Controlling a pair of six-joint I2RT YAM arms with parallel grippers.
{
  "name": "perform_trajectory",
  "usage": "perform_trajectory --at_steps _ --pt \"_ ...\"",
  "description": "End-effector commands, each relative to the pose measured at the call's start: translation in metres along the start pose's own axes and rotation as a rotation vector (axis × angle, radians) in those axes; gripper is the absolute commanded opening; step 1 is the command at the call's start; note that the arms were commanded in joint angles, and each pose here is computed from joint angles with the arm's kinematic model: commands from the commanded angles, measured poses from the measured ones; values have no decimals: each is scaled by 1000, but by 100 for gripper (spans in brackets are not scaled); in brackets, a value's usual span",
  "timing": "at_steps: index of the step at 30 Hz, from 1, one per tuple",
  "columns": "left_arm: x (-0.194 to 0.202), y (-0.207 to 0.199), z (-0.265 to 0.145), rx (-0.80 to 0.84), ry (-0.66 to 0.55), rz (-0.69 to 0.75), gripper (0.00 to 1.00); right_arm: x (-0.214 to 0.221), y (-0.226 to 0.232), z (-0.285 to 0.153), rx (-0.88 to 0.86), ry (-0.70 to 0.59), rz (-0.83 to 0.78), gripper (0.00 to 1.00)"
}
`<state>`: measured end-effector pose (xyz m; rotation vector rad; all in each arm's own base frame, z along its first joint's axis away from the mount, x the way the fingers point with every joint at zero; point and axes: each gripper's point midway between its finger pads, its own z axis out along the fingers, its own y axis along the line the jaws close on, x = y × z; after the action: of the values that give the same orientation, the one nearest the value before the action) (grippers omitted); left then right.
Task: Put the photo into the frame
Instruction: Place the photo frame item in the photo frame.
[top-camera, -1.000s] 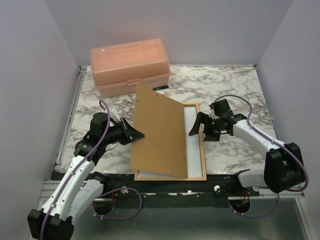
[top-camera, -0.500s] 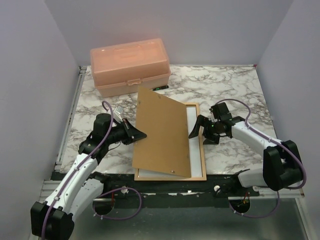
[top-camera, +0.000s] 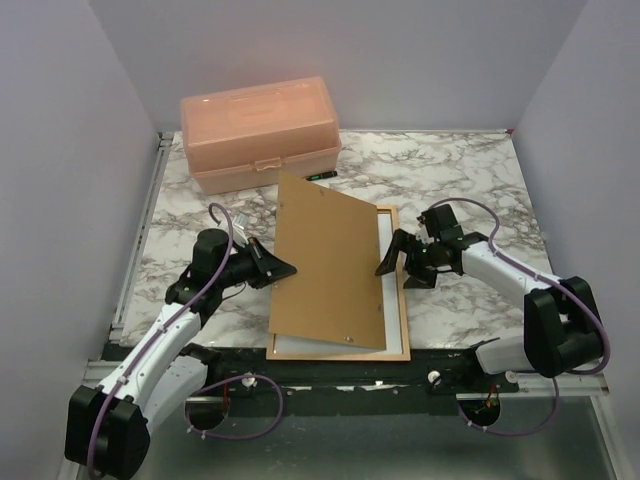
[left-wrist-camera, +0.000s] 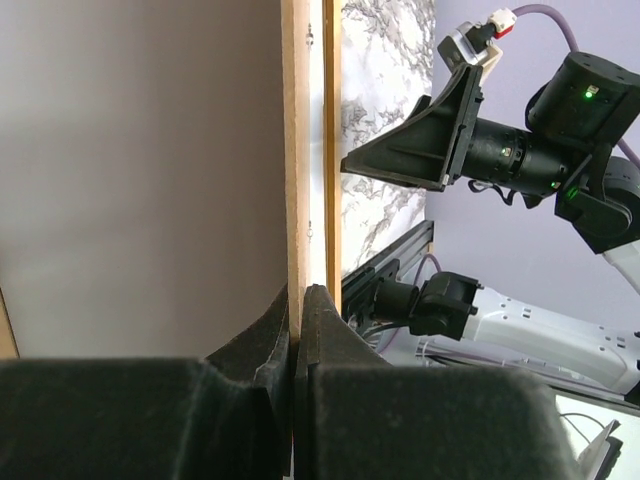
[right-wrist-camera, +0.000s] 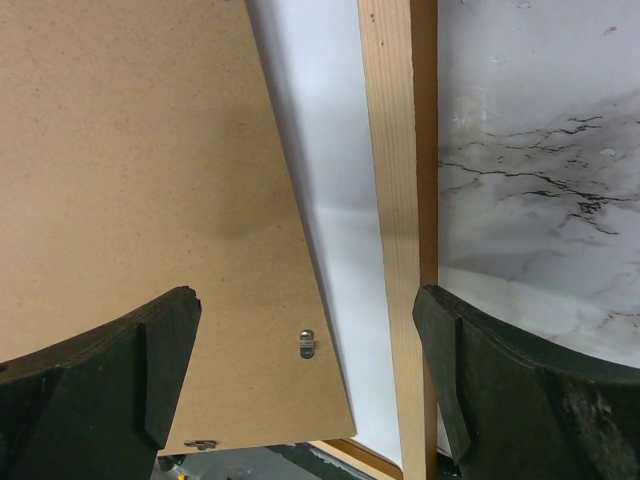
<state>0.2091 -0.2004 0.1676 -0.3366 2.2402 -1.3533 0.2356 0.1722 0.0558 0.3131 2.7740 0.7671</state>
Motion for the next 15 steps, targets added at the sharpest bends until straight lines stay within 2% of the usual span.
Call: perform_trajectory --at_steps 1,15 --pt "-6 -19 3 99 -10 26 0 3 9 6 -53 25 5 98" --pt "-1 -21 5 114 14 28 0 1 15 7 -88 27 4 98"
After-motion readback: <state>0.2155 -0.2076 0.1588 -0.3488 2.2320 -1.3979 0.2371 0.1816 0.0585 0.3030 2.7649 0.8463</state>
